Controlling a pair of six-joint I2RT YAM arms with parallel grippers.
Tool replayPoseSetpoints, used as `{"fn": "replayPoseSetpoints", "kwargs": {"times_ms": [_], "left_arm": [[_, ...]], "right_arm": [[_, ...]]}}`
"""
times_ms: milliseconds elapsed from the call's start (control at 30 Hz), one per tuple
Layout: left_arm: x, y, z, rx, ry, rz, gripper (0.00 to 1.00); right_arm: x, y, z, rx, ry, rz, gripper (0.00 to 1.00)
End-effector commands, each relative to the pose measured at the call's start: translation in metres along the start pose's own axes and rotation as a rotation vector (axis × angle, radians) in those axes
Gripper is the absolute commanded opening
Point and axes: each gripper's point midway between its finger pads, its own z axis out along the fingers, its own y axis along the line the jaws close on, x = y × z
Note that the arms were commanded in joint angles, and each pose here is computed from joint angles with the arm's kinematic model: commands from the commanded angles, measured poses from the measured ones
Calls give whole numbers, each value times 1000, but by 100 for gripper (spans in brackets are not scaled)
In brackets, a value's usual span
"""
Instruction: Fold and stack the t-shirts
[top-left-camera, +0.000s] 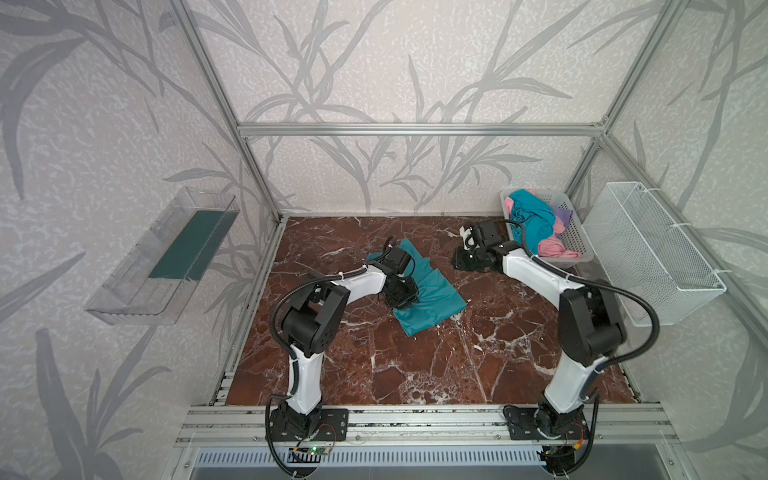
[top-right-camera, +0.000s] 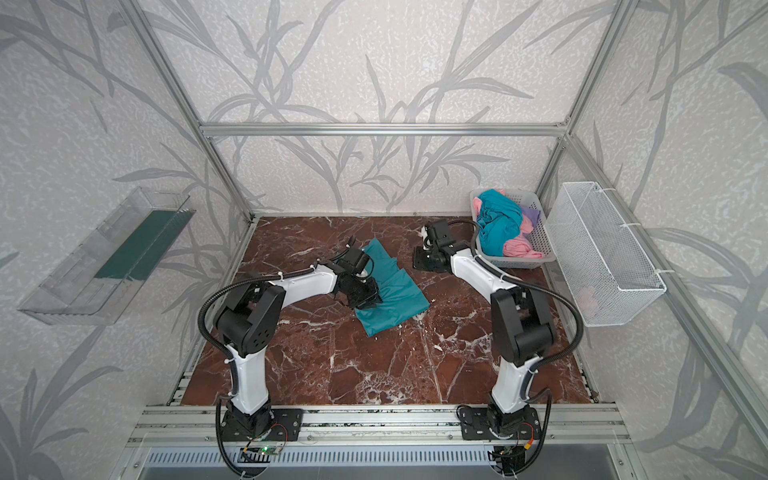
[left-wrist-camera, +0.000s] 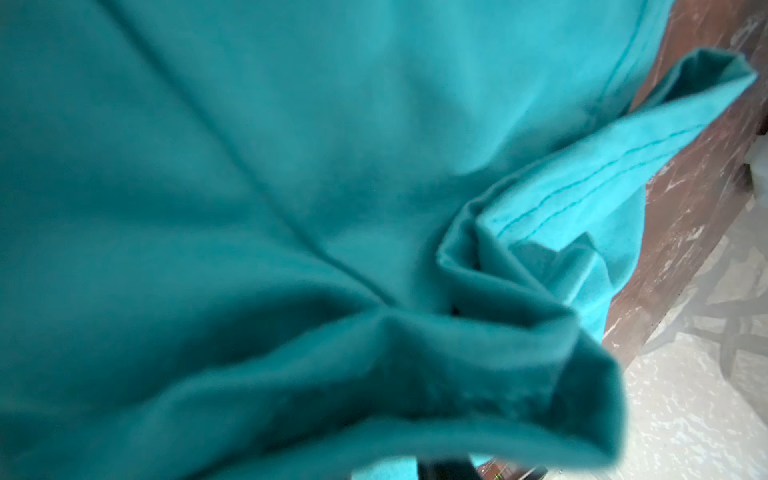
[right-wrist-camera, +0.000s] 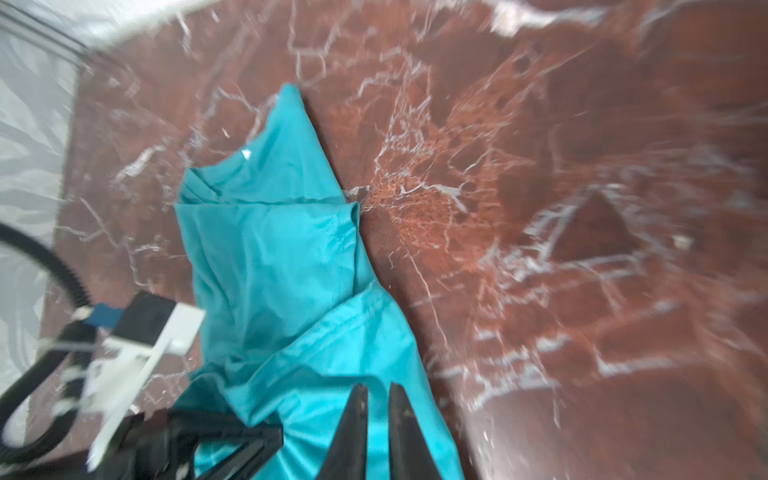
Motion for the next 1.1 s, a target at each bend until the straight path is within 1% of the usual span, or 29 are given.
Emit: {"fn": "replayPoseSetpoints", "kwargs": {"times_ms": [0,33,133,233,333,367,467,567,767,867,933,1000,1067], "left_arm": [[-11,-15,-33,20,-69,-12,33],[-15,-22,-43,28,-91,9,35],[-24,-42,-59,51,-133,57,37],[-29,-47,-57,42,-120,77,37],[-27,-47,-48,40,-98,75,35],[-27,-44,-47,33,-97,71,34],[-26,-32,-41,4,-94,61,33],[-30,-18,-39,-17,-90,36,33],[-56,17,-48,-75,-115,-15,32],[-70,39,-51,-106,-118,-50,32],[-75,54,-52,-137,-121,-61,32],[-78,67,-50,-164,-115,-72,32],[-78,77,-49,-187,-108,-77,32]], "right_arm": [[28,-5,-17,25,18,-15,14],[37,-3,-20,4,27,-13,14],[57,8,-17,-80,68,-12,14],[69,21,-7,-152,122,-31,14],[67,41,3,-221,158,-60,14],[69,43,15,-228,182,-63,14],[63,52,38,-256,204,-71,14],[57,49,66,-245,227,-53,14],[52,32,117,-210,268,-17,13],[42,13,133,-159,253,18,12],[34,-1,138,-133,234,65,13],[27,-9,137,-140,213,107,13],[22,-9,131,-151,199,106,13]]}}
